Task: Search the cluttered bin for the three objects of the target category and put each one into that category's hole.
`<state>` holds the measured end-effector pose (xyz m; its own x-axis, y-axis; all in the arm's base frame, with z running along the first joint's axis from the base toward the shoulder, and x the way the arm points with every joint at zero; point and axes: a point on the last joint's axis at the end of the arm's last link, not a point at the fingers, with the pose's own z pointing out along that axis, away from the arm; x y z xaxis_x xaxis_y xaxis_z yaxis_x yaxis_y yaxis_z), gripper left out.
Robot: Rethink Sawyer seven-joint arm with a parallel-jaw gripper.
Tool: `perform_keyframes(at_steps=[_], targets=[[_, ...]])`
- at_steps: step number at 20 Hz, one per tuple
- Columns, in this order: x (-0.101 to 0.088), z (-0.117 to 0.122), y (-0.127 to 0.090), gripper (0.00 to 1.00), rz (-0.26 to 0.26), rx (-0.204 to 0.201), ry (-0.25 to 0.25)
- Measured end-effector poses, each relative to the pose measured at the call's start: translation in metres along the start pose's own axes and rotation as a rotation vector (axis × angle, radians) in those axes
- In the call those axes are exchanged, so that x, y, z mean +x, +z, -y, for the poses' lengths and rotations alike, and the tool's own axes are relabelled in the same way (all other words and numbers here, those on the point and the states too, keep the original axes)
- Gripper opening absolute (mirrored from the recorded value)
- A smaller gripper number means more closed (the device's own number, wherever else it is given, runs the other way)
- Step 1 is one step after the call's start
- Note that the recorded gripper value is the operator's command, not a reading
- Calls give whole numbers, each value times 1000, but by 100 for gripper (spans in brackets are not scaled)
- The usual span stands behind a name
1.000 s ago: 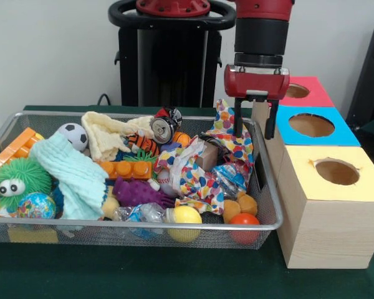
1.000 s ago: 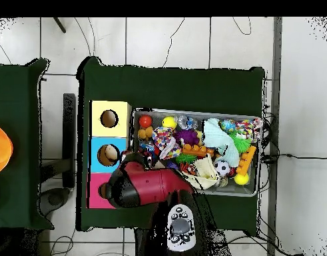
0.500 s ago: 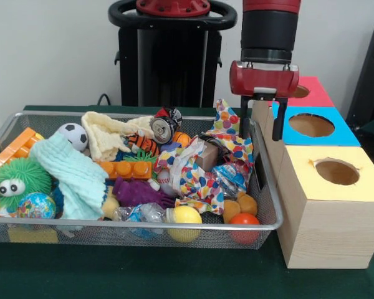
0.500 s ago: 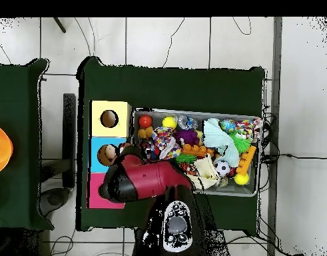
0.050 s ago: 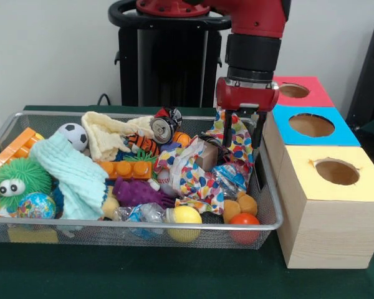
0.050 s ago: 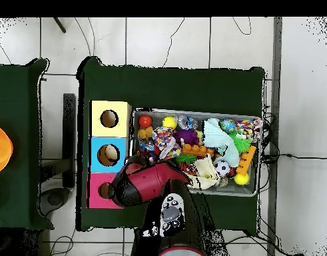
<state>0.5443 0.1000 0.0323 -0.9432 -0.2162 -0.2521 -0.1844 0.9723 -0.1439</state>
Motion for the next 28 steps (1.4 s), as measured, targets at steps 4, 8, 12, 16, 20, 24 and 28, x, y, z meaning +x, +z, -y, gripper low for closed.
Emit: perform_keyframes(at_steps=[4, 8, 12, 16, 20, 24, 28], targets=[[18, 0, 11, 100, -27, -1, -57], [22, 3, 14, 100, -31, -2, -65], [19, 10, 13, 100, -23, -3, -64], [15, 11, 11, 100, -16, -8, -62], [7, 14, 5, 100, -11, -8, -52], [-6, 15, -3, 100, 3, -9, -19], [-16, 19, -7, 100, 15, -17, 22]])
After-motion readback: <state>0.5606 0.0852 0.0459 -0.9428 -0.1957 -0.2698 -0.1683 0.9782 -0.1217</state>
